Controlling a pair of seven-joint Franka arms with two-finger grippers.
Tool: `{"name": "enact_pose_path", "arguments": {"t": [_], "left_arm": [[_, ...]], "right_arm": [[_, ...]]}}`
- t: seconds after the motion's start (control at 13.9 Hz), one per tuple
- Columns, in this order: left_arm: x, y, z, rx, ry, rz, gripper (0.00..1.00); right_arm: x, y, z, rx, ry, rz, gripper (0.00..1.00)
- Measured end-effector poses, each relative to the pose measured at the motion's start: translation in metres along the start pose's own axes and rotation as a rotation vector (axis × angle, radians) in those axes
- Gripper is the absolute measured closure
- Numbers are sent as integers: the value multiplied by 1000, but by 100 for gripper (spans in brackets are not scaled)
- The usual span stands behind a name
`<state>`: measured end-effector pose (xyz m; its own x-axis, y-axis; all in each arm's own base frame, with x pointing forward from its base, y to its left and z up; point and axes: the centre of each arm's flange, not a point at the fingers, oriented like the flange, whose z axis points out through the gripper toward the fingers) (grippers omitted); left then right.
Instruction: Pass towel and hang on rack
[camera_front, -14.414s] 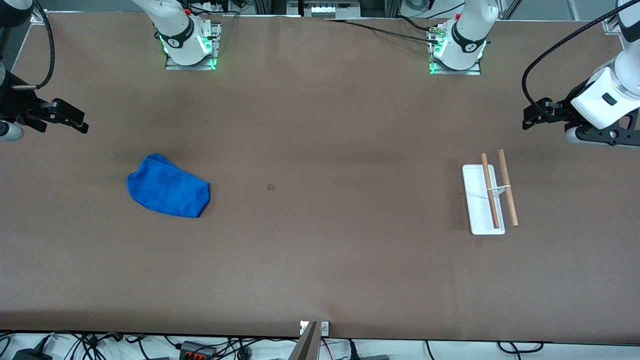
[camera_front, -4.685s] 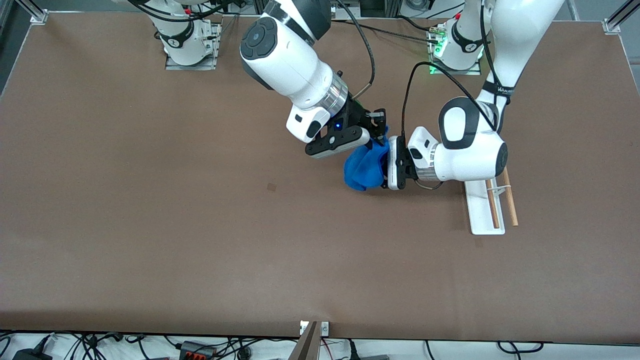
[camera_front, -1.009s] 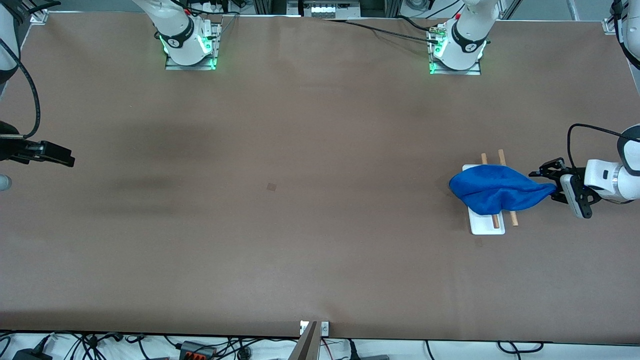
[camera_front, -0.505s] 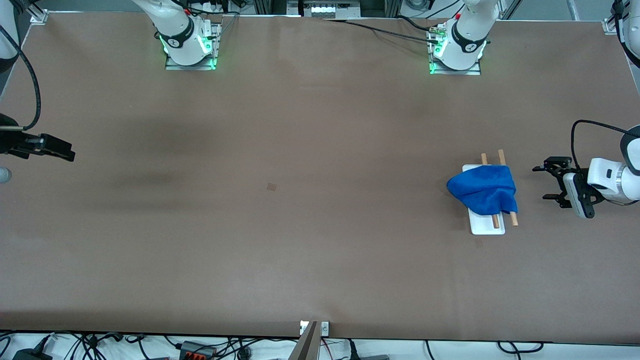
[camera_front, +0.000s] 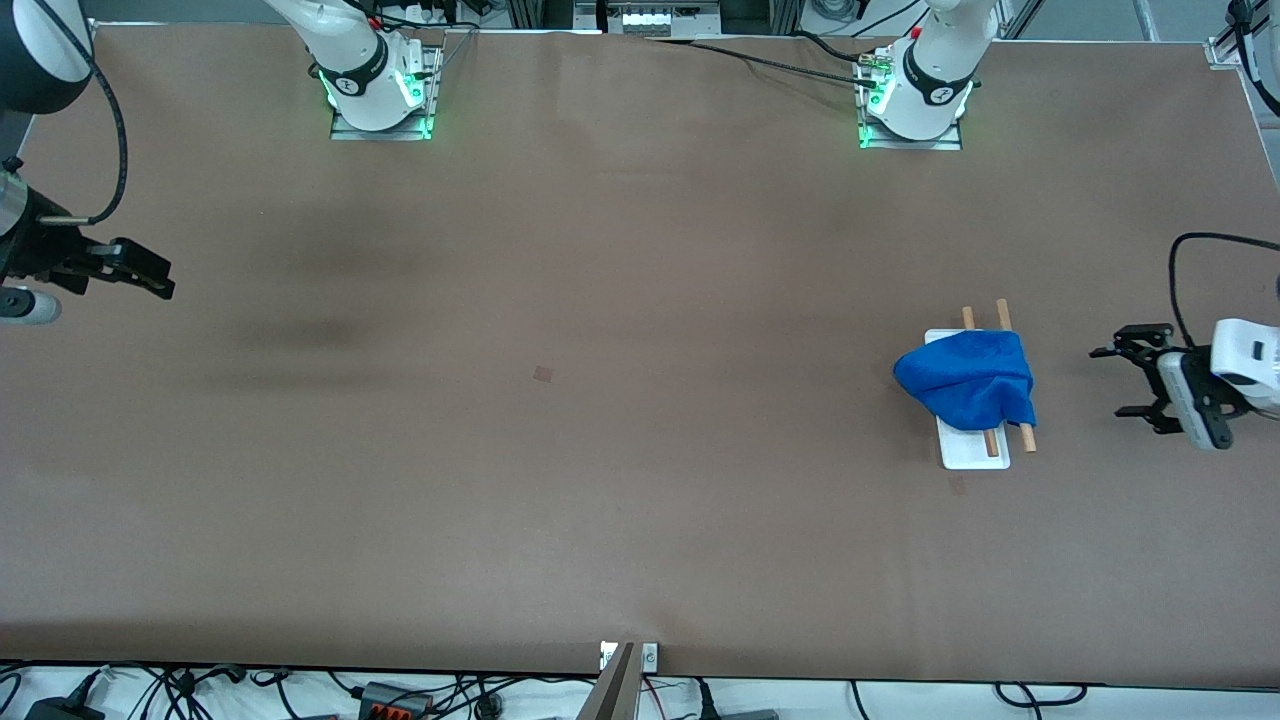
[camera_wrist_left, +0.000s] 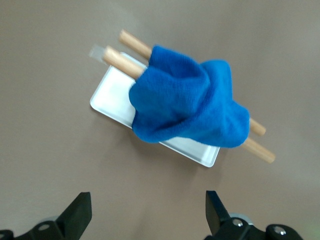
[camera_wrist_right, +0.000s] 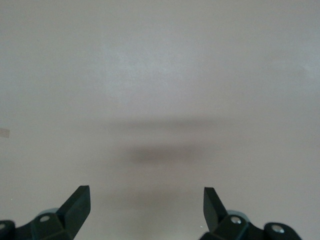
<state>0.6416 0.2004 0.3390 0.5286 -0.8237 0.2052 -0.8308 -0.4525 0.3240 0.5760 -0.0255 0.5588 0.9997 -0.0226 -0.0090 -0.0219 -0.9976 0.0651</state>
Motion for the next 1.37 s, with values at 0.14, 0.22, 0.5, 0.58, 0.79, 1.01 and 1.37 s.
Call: {"name": "enact_pose_path", "arguments": {"t": [0.14,0.22,0.5,0.58,0.79,1.01,1.37], "left_arm": [[21,7,-20,-4,-5,-44,0],[30,9,-24,-3,-8,-70,0],[44,15,-28,-1,-32,-157,0],[47,19,-32,-10,-48,-177,0],[81,39,-57,1,-101,-226,0],[111,58,-80,49,-114,-346,0],[159,121,-124,215,-151,-581,0]], "right_arm": [[-3,1,-5,0,8,1,0],[-3,1,-6,-1,11,1,0],[-6,2,-12,16,21,7,0],[-6,2,-13,16,23,7,0],[-7,2,-14,16,25,7,0],[-7,2,-14,16,25,5,0],[-7,1,-13,19,24,4,0]]}}
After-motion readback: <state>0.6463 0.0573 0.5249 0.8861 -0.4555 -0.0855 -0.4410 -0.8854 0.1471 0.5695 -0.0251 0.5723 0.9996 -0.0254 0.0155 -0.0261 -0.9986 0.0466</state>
